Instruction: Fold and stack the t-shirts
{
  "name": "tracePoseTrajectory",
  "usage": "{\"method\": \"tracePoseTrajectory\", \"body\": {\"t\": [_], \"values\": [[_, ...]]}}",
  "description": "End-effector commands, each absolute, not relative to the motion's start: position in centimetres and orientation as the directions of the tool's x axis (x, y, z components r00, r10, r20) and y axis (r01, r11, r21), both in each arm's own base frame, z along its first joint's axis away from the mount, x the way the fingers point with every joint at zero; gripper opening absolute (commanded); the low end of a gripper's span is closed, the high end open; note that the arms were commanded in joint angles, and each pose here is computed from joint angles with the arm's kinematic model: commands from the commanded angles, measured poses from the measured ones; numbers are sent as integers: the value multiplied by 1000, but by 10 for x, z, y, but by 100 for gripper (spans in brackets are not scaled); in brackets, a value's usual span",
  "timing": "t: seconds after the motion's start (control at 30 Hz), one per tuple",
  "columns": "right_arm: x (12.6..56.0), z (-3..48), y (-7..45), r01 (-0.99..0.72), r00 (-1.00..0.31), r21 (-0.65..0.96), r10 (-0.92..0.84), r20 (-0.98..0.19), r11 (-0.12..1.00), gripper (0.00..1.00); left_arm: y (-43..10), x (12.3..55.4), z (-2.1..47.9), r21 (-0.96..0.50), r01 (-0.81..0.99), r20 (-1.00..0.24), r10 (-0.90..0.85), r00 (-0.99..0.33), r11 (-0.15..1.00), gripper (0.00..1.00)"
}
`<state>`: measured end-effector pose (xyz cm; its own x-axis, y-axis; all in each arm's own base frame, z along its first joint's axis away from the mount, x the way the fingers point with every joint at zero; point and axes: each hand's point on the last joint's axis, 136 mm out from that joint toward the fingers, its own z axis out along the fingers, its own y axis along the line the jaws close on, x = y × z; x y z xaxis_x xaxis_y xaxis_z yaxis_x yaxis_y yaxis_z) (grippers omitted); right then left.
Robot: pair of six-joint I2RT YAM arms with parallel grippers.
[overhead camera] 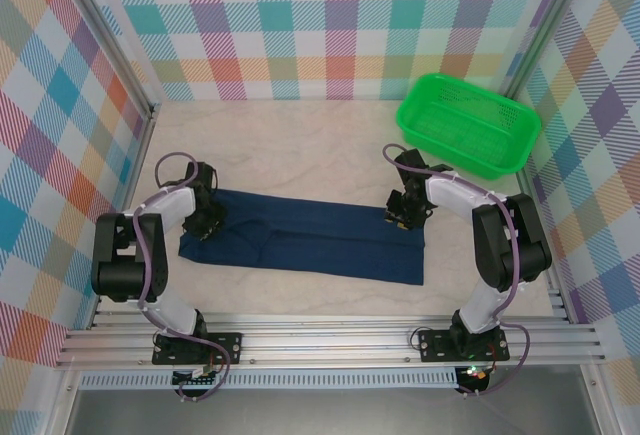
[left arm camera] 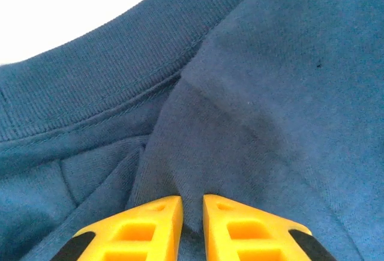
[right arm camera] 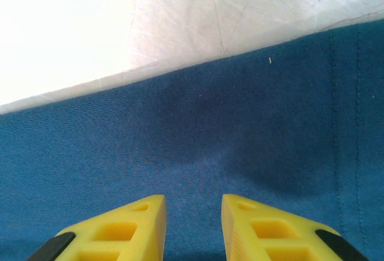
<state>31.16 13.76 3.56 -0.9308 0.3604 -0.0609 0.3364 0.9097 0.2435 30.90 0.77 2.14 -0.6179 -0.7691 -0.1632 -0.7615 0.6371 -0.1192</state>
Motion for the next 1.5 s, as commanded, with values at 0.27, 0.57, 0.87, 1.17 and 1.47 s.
{"method": "tracePoseTrajectory", "body": {"t": [0.27,0.57,0.87,1.17,1.47], "values": [[304,37,136,325,-937,233,345,-53,917,30,26,307,90,-67,-732,-323,-709,-627,678,26],[319,35,143,277,-950,249,304,-73,928,30,-36,337,84,-295,-755,-214,-811,-545,585,25],[317,31,141,286,-949,237,309,-66,929,30,-41,316,28,-196,-765,-146,-789,-597,614,18],[321,34,138,242,-960,219,267,-90,945,30,-19,308,75,-156,-743,-284,-750,-598,651,34],[307,9,123,249,-967,147,254,-20,957,30,-40,265,47,-194,-865,-109,-886,-450,463,35]]}}
